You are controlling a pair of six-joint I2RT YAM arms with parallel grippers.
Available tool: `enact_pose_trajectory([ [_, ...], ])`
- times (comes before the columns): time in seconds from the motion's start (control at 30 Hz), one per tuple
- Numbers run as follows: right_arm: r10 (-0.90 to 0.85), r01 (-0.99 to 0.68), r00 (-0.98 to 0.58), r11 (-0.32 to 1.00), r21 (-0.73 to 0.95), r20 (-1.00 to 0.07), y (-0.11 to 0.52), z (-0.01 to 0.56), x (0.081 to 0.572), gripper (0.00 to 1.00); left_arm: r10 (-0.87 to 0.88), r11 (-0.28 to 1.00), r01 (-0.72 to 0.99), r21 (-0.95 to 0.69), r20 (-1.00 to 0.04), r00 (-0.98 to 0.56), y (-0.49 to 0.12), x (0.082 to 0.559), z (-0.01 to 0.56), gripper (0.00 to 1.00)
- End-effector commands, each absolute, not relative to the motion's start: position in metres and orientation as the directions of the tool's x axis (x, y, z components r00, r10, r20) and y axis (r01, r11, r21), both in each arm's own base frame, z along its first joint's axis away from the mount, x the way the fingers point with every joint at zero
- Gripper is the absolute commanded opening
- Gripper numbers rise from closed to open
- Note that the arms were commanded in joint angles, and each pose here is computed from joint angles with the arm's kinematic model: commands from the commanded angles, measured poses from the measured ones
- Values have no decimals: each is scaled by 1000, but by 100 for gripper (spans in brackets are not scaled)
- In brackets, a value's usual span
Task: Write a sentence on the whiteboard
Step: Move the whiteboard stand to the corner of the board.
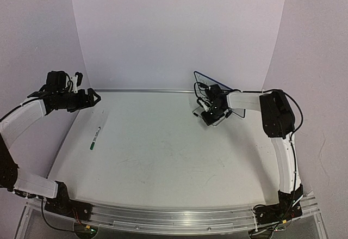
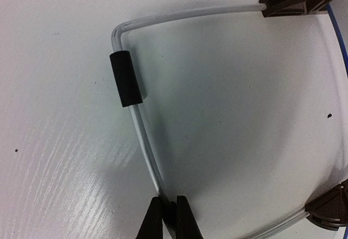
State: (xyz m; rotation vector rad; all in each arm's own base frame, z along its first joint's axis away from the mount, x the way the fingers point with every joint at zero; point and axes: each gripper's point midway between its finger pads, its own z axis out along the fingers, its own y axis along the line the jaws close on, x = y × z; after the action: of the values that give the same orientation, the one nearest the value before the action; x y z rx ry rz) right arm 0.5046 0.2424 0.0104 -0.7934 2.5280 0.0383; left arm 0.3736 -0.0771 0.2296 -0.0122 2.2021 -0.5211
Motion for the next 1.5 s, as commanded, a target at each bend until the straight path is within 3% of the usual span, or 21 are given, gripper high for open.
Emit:
enact_pose_trajectory([
  [0.0, -559, -571, -766, 819, -64, -318, 265, -15, 443, 0, -183, 907, 200, -371, -775, -605, -82, 375, 241, 94],
  [0.47, -439, -471, -814, 882, -9, -380, 369, -10, 393, 0, -176, 902, 217, -374, -776, -606, -89, 372, 243, 94],
  [0.6, -418, -465, -811, 885, 16, -408, 400, -5, 383, 4, -172, 900, 223, -374, -775, -608, -91, 371, 242, 94],
  [0.87, -438, -532, -766, 843, 79, -471, 460, 32, 363, 26, -165, 903, 225, -367, -778, -606, -92, 371, 243, 94],
  [1.2, -478, -761, -553, 623, 180, -682, 534, 196, 295, 59, -161, 917, 199, -346, -777, -609, -86, 373, 239, 95],
  [1.3, -449, -778, -507, 605, 167, -736, 526, 240, 288, 65, -158, 919, 196, -341, -778, -608, -85, 373, 239, 95],
  [1.47, -404, -732, -415, 680, 35, -815, 480, 304, 296, 79, -166, 929, 173, -326, -788, -594, -80, 372, 244, 95],
])
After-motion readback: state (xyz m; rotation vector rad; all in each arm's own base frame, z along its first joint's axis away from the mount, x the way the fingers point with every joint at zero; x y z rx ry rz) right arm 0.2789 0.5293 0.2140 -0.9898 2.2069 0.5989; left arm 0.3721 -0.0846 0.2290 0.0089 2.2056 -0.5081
